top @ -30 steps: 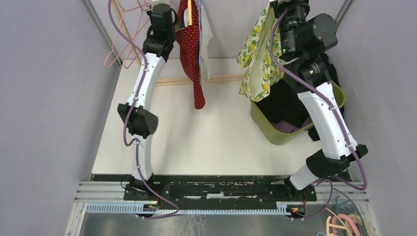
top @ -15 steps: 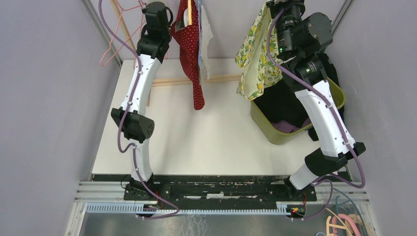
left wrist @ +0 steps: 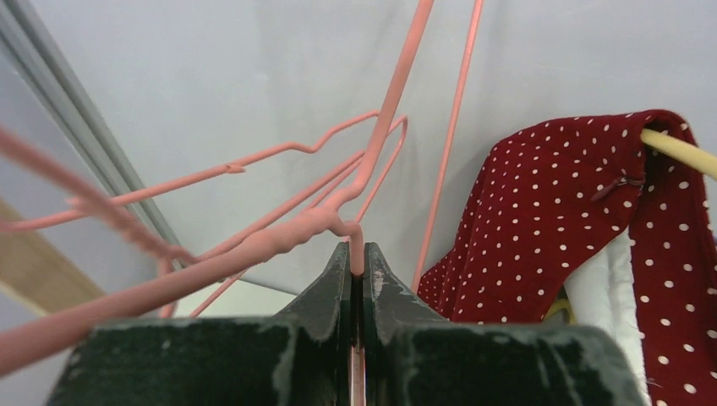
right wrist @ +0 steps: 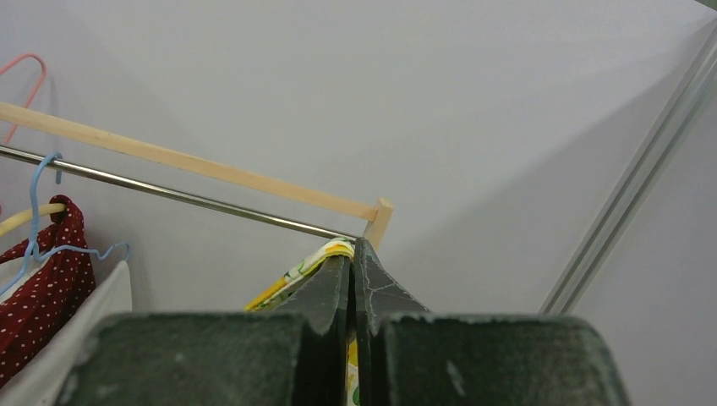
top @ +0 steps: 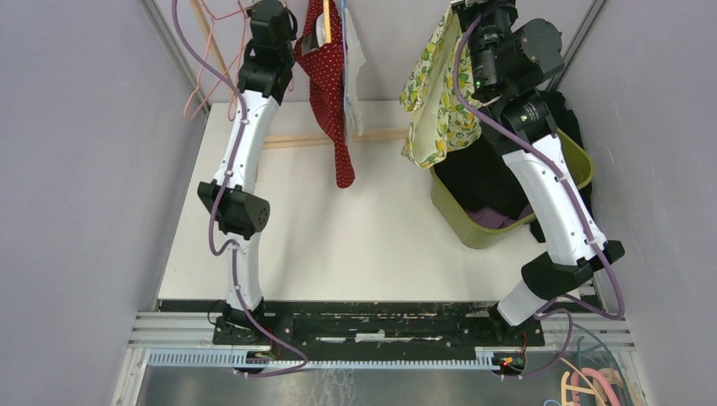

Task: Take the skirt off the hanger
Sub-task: Place the skirt in the bin.

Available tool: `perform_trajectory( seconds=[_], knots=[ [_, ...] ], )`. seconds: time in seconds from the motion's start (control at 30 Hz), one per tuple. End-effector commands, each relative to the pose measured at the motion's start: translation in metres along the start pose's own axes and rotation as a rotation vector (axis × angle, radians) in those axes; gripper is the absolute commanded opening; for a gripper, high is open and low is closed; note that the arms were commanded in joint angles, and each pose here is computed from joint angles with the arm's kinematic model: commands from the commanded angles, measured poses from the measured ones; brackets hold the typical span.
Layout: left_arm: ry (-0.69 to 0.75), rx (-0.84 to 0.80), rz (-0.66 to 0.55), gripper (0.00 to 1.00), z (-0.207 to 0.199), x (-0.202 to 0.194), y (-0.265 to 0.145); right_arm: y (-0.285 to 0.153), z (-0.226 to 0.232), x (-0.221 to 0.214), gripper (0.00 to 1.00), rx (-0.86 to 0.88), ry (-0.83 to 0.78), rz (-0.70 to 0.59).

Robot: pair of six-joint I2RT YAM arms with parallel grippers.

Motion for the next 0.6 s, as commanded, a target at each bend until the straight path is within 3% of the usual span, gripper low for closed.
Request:
perform_trajectory(
  seconds=[0.0,0.37,0.57],
  knots=[
    [-0.075,-0.044,-0.075,0.03,-0.007,0.011,0.013,-0.007,-0.028,0.047,0.01,-0.057,0.029,-0.130],
    [-0.099,-0.105,-0.009,0.03,-0.009,-0.021,0.034,-0.005,-0.027,0.045,0.01,-0.059,0.027,-0.127],
    [-0.086,-0.118,-0.016,0.03,-0.005,-0.010,0.023,-0.003,-0.022,0.039,0.01,-0.052,0.032,-0.118]
  ],
)
Point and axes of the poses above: each gripper's point midway between its finger pads, its own y axis out along the fingers, its own z axis along the line the jaws close on, x = y × z, the point moved 4 cm from there along -y, back along the fingers, and after that the axes turned 10 degrees about y, right-handed, at the moved point
